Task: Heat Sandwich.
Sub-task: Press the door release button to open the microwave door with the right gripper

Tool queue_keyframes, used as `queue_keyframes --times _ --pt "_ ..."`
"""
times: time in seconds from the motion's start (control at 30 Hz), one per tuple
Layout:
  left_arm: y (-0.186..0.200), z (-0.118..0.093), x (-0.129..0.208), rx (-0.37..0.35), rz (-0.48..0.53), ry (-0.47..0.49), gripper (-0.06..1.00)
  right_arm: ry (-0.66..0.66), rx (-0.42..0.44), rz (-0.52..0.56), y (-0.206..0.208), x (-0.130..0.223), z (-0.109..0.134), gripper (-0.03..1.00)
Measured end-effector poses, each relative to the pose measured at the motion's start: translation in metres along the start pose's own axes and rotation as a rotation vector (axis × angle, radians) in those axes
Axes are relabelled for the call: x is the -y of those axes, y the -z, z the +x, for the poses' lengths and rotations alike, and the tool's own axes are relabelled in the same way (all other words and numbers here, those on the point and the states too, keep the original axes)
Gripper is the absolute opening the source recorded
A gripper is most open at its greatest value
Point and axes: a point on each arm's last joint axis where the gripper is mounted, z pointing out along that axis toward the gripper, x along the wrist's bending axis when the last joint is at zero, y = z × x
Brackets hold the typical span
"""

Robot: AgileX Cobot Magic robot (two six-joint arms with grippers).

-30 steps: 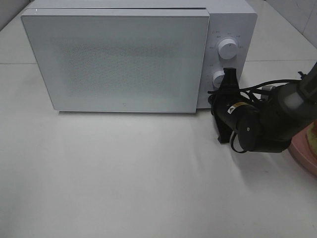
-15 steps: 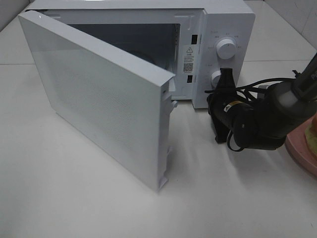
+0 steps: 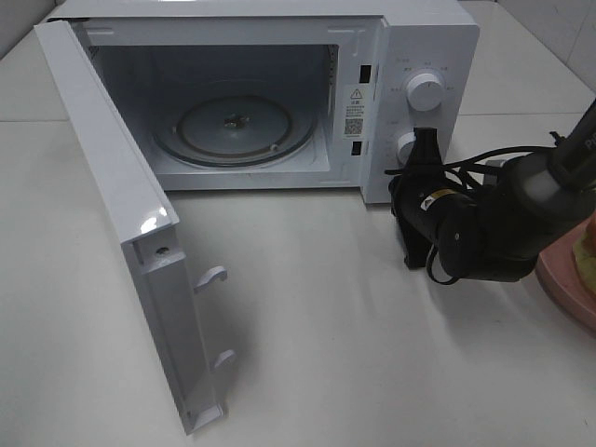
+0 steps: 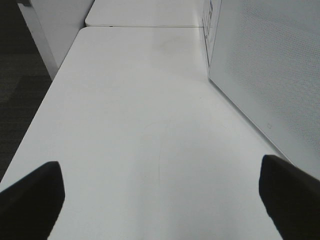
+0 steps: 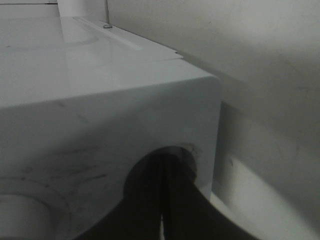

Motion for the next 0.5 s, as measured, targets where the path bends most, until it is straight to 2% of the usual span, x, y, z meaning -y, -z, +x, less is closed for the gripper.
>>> queue_keyframes --times 0.27,0.5 --pt "0.0000 0.0000 0.0000 0.000 0.000 0.000 0.99 -0.001 0.013 0.005 0.0003 -0.0005 0.0014 0.02" --pt "0.0000 0.0000 0.0000 0.000 0.000 0.000 0.99 0.014 0.061 0.021 0.0046 -0.0030 0.0092 0.02"
